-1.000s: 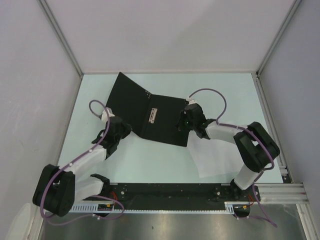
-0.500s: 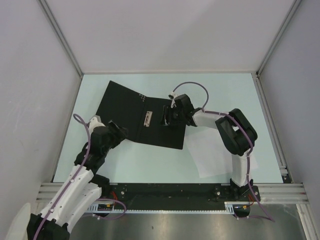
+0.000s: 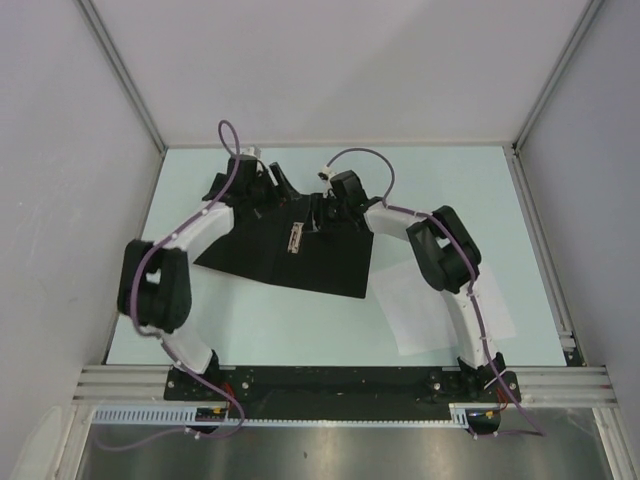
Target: Put the files into the folder
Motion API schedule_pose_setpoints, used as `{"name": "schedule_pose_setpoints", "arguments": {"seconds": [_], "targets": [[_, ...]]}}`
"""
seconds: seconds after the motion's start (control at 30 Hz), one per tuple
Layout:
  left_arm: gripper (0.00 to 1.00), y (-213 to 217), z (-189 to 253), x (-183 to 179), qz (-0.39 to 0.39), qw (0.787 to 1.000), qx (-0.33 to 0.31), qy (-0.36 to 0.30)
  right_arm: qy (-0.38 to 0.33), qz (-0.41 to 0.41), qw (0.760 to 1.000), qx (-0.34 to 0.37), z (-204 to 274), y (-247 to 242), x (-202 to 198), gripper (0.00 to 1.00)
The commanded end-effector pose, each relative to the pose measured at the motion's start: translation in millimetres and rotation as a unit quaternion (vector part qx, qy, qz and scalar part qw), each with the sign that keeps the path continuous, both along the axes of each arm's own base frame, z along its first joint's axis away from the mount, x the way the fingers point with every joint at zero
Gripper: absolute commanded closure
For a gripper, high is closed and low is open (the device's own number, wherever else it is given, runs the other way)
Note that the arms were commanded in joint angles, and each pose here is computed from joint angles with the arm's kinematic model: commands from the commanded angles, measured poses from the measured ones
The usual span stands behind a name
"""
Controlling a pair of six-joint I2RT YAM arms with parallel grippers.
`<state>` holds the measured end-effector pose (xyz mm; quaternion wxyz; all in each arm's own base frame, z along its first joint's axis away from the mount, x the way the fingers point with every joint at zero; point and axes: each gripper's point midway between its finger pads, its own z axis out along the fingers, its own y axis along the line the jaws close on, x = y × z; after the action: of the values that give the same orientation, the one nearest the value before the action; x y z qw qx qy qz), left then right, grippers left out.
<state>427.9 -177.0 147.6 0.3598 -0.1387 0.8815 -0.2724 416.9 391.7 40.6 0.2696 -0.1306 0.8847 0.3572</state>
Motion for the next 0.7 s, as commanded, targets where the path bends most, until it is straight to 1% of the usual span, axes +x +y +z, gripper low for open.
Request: {"name": "schedule_pose_setpoints", "arguments": {"seconds": [0.0,0.03,0.07,0.1,0.13,0.17,0.2,0.23,0.3,0.33,0.43,0.47,0.5,0.53,0.57,0.6,0.63,0.67], "targets": [[0.41,5.4,-50.9,27.4,-0.015,0.999,-0.019,0.048,0.003,0.006,1.000,0.006,-2.3,26.2,11.8,0.54],[0.45,10.1,-61.3,26.5,-0.007,0.998,-0.017,0.061,0.005,0.004,1.000,0.009,-4.4,29.7,14.6,0.59],[0.48,12.4,-67.6,29.1,-0.001,0.998,-0.012,0.055,0.007,0.003,1.000,0.013,-6.6,30.9,16.1,0.61],[0.51,15.3,-74.3,27.2,0.007,0.998,-0.006,0.056,0.010,0.003,1.000,0.017,-6.0,32.3,17.1,0.63],[0.54,19.1,-84.6,15.4,0.014,0.997,-0.002,0.069,0.017,0.001,1.000,0.017,-12.1,33.4,17.3,0.64],[0.57,21.5,-86.3,13.6,0.020,0.998,0.002,0.064,0.016,0.001,1.000,0.021,-10.7,34.9,18.7,0.66],[0.61,28.9,-91.6,10.6,0.043,0.997,0.012,0.066,0.020,0.002,1.000,0.022,-13.3,35.6,17.7,0.67],[0.63,29.3,-100.5,-2.0,0.045,0.996,0.013,0.076,0.028,0.002,0.999,0.023,-19.6,35.6,16.9,0.70],[0.69,23.4,-107.3,-10.3,0.042,0.996,0.005,0.084,0.036,0.009,0.999,0.033,-21.4,40.2,15.3,0.71],[0.70,16.8,-113.2,-18.2,0.035,0.995,0.006,0.093,0.040,0.010,0.998,0.038,-22.6,41.5,15.6,0.73],[0.71,4.8,-127.8,-37.1,0.032,0.993,-0.004,0.111,0.056,0.013,0.997,0.054,-27.5,49.4,13.6,0.74],[0.72,0.1,-126.0,-36.4,0.031,0.994,-0.017,0.102,0.062,0.014,0.996,0.057,-32.2,51.7,12.7,0.74],[0.73,-4.4,-124.8,-40.8,0.035,0.993,-0.038,0.106,0.060,0.019,0.996,0.066,-26.8,56.7,14.2,0.74],[0.75,-7.1,-131.0,-52.4,0.031,0.992,-0.048,0.117,0.059,0.020,0.996,0.068,-27.6,58.4,15.8,0.74],[0.76,-7.1,-128.3,-52.2,0.036,0.992,-0.055,0.109,0.058,0.023,0.995,0.072,-25.2,61.3,17.8,0.74],[0.76,-5.7,-118.3,-52.9,0.041,0.993,-0.059,0.098,0.061,0.029,0.995,0.071,-30.6,63.0,17.7,0.74],[0.76,3.7,-119.4,-54.8,0.061,0.993,-0.044,0.094,0.053,0.031,0.995,0.076,-21.5,66.8,24.0,0.74],[0.75,9.6,-117.5,-58.0,0.069,0.992,-0.033,0.096,0.061,0.031,0.995,0.070,-22.2,64.6,23.8,0.74]]}}
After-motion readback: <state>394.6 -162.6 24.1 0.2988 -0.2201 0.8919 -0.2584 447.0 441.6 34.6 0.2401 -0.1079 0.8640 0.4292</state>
